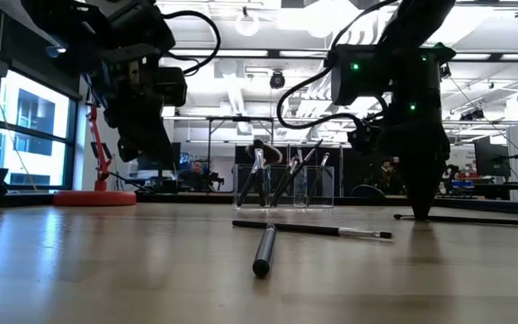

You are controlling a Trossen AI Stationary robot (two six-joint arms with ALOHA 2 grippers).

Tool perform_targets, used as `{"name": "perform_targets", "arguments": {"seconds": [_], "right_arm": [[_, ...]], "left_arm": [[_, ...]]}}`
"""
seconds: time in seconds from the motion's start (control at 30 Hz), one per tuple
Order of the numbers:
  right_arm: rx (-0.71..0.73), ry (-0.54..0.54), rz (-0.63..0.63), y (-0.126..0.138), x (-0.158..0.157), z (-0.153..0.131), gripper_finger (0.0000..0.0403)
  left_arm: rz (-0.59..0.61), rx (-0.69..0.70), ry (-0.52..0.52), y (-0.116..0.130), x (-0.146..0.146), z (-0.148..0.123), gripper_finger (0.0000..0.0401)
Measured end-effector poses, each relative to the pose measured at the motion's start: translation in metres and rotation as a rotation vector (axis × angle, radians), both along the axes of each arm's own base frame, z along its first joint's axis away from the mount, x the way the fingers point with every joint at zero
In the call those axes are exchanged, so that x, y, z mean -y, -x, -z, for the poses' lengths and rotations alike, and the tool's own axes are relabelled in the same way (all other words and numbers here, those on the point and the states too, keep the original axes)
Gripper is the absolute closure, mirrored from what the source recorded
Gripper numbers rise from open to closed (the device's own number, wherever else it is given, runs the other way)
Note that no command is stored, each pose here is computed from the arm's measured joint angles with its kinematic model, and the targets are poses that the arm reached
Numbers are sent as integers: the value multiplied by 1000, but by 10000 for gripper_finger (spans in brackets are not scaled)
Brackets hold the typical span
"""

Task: Put items in baskets/containers
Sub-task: Put the eyeshadow brush into the transparent organizer

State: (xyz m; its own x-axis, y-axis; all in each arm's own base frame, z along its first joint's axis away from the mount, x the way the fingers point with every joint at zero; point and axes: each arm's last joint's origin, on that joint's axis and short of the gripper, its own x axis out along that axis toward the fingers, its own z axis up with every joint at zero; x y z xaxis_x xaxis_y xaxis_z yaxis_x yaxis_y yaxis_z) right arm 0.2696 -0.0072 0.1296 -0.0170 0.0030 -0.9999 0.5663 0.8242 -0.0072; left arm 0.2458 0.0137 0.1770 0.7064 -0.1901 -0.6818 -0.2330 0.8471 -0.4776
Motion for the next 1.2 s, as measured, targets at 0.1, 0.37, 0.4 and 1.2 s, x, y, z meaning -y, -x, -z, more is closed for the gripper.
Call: {"name": "perform_targets", "arguments": {"seconds": [0.1, 0.37, 0.4, 1.2], "right_arm": [[15, -4, 5, 0, 0, -3, 392], [94, 52, 45, 5, 1, -24, 400], [103, 58, 53, 6, 1, -26, 401], [166, 151, 89, 18, 6, -54, 372]], "left_arm": [[0, 0, 0, 0, 0, 0, 400], [-1, 0, 0, 0, 0, 0, 400], [-2, 1, 0, 0, 0, 0, 400], [-1, 2, -2, 0, 0, 0, 400]]}}
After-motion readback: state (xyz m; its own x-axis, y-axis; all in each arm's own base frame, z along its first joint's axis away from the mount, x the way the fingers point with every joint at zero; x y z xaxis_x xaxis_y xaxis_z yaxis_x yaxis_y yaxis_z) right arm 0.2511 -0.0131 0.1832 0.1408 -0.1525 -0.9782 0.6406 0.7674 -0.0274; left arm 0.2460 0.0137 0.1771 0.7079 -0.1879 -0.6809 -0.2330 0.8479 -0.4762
